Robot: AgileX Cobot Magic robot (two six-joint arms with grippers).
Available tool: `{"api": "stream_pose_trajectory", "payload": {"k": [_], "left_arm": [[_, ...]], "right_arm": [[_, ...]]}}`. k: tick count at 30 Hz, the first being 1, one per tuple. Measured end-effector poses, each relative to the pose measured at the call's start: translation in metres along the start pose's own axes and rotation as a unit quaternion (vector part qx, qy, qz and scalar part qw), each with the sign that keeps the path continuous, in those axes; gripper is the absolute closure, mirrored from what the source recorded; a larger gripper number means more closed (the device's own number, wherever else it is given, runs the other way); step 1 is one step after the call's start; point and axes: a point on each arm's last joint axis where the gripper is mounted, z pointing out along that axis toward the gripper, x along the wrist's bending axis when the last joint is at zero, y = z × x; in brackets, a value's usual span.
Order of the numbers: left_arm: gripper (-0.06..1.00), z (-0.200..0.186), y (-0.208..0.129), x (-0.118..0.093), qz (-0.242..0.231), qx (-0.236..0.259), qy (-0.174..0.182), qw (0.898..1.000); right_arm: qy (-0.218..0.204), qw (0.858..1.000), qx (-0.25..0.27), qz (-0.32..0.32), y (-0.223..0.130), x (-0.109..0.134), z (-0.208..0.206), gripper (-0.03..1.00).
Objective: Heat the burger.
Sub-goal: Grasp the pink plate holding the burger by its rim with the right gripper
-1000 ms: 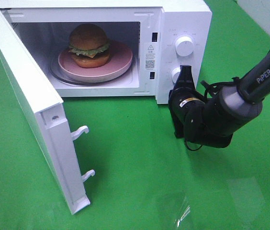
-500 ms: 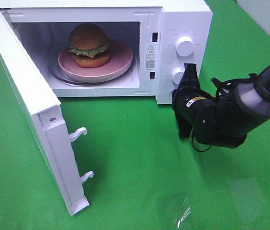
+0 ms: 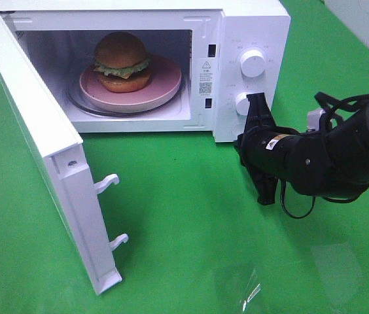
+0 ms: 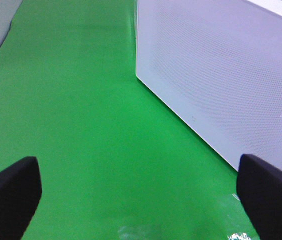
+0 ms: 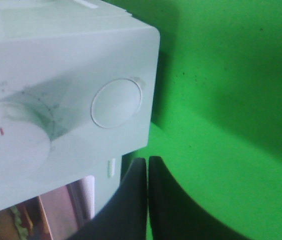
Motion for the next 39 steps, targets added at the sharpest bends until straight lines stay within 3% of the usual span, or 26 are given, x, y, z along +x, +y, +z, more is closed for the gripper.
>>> {"api": "stream_pose_trajectory", "payload": {"k": [8, 11, 12, 17, 19, 20, 21, 22, 23, 24, 25, 26, 27, 28, 29, 30, 31, 32, 33, 34, 35, 36, 37, 38, 39], "left_arm": [[-0.03, 0.000, 0.000, 0.000, 0.000, 0.000, 0.000, 1.000], [-0.03, 0.000, 0.000, 0.000, 0.000, 0.000, 0.000, 1.000], [-0.03, 0.000, 0.000, 0.000, 0.000, 0.000, 0.000, 1.000], [-0.03, 0.000, 0.000, 0.000, 0.000, 0.000, 0.000, 1.000], [-0.03, 0.000, 0.000, 0.000, 0.000, 0.000, 0.000, 1.000], [-0.03, 0.000, 0.000, 0.000, 0.000, 0.000, 0.000, 1.000], [-0.03, 0.000, 0.000, 0.000, 0.000, 0.000, 0.000, 1.000], [-0.03, 0.000, 0.000, 0.000, 0.000, 0.000, 0.000, 1.000], [-0.03, 0.000, 0.000, 0.000, 0.000, 0.000, 0.000, 1.000], [-0.03, 0.000, 0.000, 0.000, 0.000, 0.000, 0.000, 1.000], [-0.03, 0.000, 0.000, 0.000, 0.000, 0.000, 0.000, 1.000], [-0.03, 0.000, 0.000, 0.000, 0.000, 0.000, 0.000, 1.000], [-0.03, 0.000, 0.000, 0.000, 0.000, 0.000, 0.000, 1.000], [-0.03, 0.000, 0.000, 0.000, 0.000, 0.000, 0.000, 1.000], [-0.03, 0.000, 0.000, 0.000, 0.000, 0.000, 0.000, 1.000], [-0.03, 0.000, 0.000, 0.000, 0.000, 0.000, 0.000, 1.000], [-0.03, 0.000, 0.000, 0.000, 0.000, 0.000, 0.000, 1.000], [-0.03, 0.000, 0.000, 0.000, 0.000, 0.000, 0.000, 1.000], [-0.03, 0.000, 0.000, 0.000, 0.000, 0.000, 0.000, 1.000], [-0.03, 0.000, 0.000, 0.000, 0.000, 0.000, 0.000, 1.000], [-0.03, 0.000, 0.000, 0.000, 0.000, 0.000, 0.000, 1.000], [-0.03, 0.000, 0.000, 0.000, 0.000, 0.000, 0.000, 1.000], [-0.03, 0.000, 0.000, 0.000, 0.000, 0.000, 0.000, 1.000], [-0.03, 0.000, 0.000, 0.000, 0.000, 0.000, 0.000, 1.000], [-0.03, 0.000, 0.000, 0.000, 0.000, 0.000, 0.000, 1.000]], "right_arm": [[-0.052, 0.988, 0.053, -0.138, -0.005, 0.020, -0.026, 0.96], [-0.057, 0.984, 0.060, -0.156, -0.005, 0.022, -0.029, 0.96], [-0.062, 0.977, 0.073, -0.193, -0.006, 0.025, -0.035, 0.96], [-0.074, 0.958, 0.099, -0.257, -0.007, 0.030, -0.045, 0.95], [-0.079, 0.930, 0.127, -0.335, -0.009, 0.034, -0.055, 0.95], [-0.079, 0.930, 0.127, -0.335, -0.009, 0.034, -0.055, 0.95], [-0.084, 0.915, 0.145, -0.368, -0.010, 0.036, -0.058, 0.95], [-0.084, 0.915, 0.145, -0.368, -0.010, 0.036, -0.058, 0.95], [-0.093, 0.896, 0.166, -0.401, -0.012, 0.038, -0.061, 0.95], [-0.093, 0.896, 0.166, -0.401, -0.012, 0.038, -0.061, 0.95], [-0.096, 0.873, 0.189, -0.439, -0.014, 0.042, -0.063, 0.95], [-0.096, 0.873, 0.189, -0.439, -0.014, 0.042, -0.063, 0.95], [-0.099, 0.849, 0.209, -0.475, -0.017, 0.048, -0.065, 0.95], [-0.099, 0.849, 0.209, -0.475, -0.017, 0.048, -0.065, 0.95], [-0.104, 0.822, 0.229, -0.511, -0.019, 0.052, -0.066, 0.95], [-0.104, 0.822, 0.229, -0.511, -0.019, 0.052, -0.066, 0.95], [-0.111, 0.792, 0.248, -0.546, -0.020, 0.056, -0.067, 0.94], [-0.111, 0.792, 0.248, -0.546, -0.020, 0.056, -0.067, 0.94], [-0.118, 0.763, 0.265, -0.578, -0.021, 0.059, -0.069, 0.94], [-0.119, 0.748, 0.271, -0.594, -0.021, 0.061, -0.069, 0.93], [-0.119, 0.748, 0.271, -0.594, -0.021, 0.061, -0.069, 0.93], [-0.121, 0.719, 0.279, -0.625, -0.020, 0.064, -0.070, 0.93], [-0.121, 0.719, 0.279, -0.625, -0.020, 0.064, -0.070, 0.93], [-0.122, 0.694, 0.286, -0.649, -0.020, 0.067, -0.071, 0.92], [-0.122, 0.694, 0.286, -0.649, -0.020, 0.067, -0.071, 0.92]]}}
